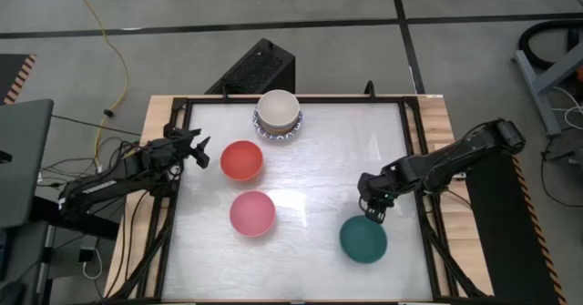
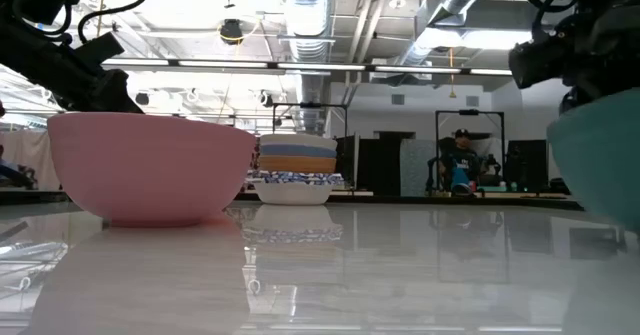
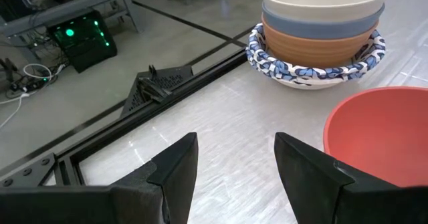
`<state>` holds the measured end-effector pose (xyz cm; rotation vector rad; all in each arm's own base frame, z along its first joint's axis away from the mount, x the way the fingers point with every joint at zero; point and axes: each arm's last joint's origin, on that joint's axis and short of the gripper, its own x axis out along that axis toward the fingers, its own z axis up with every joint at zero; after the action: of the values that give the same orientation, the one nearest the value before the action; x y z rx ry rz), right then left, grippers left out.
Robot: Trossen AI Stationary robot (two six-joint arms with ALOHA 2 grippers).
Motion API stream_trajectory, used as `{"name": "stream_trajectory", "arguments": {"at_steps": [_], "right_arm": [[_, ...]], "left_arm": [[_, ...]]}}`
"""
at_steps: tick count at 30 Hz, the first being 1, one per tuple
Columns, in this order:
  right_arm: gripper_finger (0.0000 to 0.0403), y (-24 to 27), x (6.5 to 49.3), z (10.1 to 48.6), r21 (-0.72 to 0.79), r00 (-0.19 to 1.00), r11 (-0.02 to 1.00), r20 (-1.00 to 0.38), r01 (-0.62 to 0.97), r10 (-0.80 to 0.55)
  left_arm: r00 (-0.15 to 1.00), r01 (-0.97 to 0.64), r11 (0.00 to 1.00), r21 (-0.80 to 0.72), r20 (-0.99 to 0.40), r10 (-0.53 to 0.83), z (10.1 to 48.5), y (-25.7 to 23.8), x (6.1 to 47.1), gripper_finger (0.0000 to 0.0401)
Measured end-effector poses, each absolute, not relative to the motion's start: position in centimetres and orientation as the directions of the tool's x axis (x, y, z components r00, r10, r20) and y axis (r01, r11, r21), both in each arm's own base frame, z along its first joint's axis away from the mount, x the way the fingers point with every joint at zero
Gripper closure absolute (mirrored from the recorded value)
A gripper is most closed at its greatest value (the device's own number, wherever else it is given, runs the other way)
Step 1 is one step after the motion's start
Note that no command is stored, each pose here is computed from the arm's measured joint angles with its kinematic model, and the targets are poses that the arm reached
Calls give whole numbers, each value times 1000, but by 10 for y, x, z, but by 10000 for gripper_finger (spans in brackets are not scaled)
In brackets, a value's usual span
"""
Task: Nest bowls inside each other
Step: Stack the green bowl onto the stack of bowls
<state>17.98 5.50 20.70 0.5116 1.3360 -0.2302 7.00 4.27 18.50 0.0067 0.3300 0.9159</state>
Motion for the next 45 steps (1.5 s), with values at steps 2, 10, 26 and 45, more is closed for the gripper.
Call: {"name": "stream_trajectory", "arguments": {"at_steps": [2,10,26,45], "right_arm": [[225,55,180,209,237,254,874,-957,424,137],[225,54,175,232,363,436,862,-880,353,191],[225,83,191,194,238,244,911,-957,337,160],[239,84,193,188,229,206,912,-965,341,165]], "left_arm": [[562,-777,612,145,-277,779,185,43,70,211],[562,-777,613,145,-277,779,185,43,70,211],[563,-777,613,145,-277,779,185,43,70,211],[562,-777,613,145,-277,779,185,43,70,211]]}}
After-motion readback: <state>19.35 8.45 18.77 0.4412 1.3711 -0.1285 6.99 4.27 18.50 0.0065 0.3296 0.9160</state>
